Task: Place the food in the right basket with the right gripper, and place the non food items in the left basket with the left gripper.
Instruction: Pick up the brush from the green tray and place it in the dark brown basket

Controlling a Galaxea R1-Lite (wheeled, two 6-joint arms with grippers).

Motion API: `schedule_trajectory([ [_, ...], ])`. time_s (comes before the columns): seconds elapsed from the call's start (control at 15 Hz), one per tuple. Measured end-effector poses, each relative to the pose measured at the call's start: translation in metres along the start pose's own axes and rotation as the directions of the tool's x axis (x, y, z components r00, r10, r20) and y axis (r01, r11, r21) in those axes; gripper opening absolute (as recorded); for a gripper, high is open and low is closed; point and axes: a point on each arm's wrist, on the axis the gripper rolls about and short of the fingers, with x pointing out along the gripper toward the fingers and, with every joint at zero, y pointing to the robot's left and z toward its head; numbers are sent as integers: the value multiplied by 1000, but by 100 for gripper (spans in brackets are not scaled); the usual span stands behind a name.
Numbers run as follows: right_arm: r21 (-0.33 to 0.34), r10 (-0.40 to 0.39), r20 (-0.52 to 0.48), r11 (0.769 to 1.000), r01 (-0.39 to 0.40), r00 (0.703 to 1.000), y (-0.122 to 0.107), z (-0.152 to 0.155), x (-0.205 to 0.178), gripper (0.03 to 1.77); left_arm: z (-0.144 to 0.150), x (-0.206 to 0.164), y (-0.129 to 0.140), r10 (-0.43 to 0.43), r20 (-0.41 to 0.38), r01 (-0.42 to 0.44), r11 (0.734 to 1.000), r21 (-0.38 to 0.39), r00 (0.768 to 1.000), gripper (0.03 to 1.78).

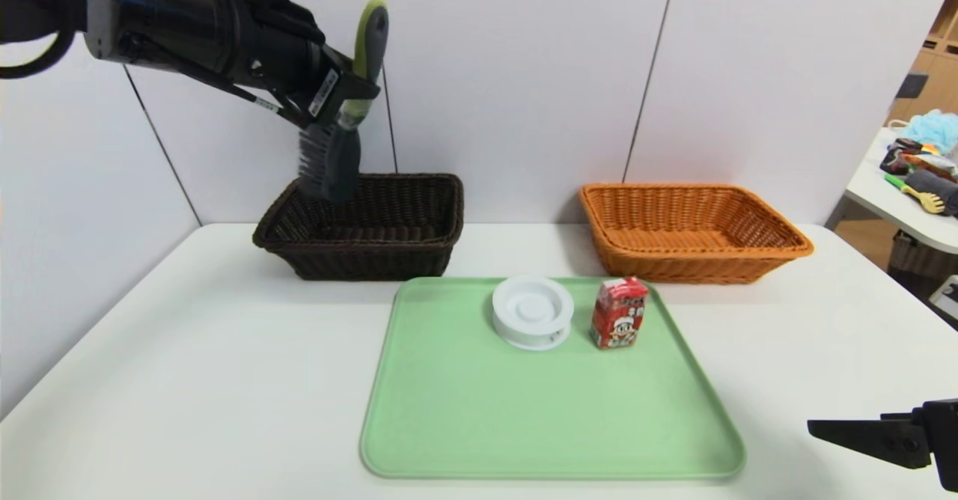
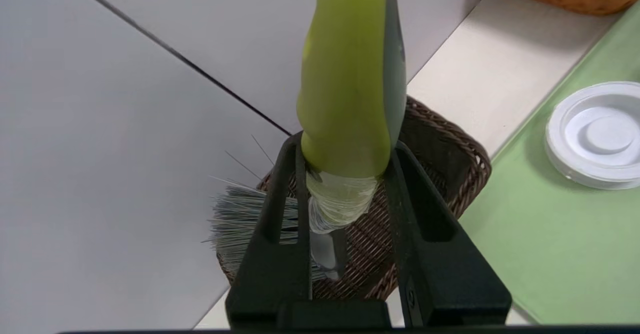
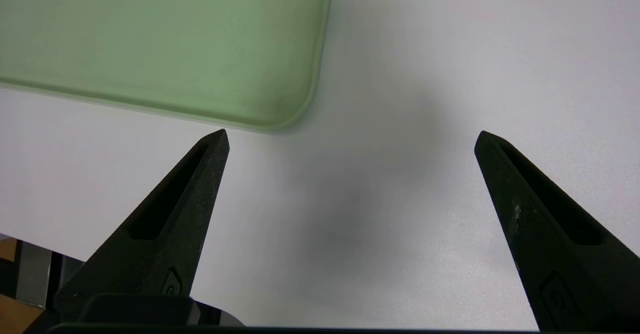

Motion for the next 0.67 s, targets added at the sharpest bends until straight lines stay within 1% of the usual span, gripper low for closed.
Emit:
schedule_trajectory([
  [0.27,16,-14,1,1000,14,1000,-3,-1,0,170,-28,26,15,-5,-68,3,1000,-22,998,46],
  [0.47,21,-18,-4,1000,18,1000,-4,-3,0,170,-43,41,20,-4,-101,6,1000,16,995,46],
  [0.67,21,-19,0,1000,19,1000,-4,-3,0,170,-52,54,20,-18,-126,26,998,64,992,46],
])
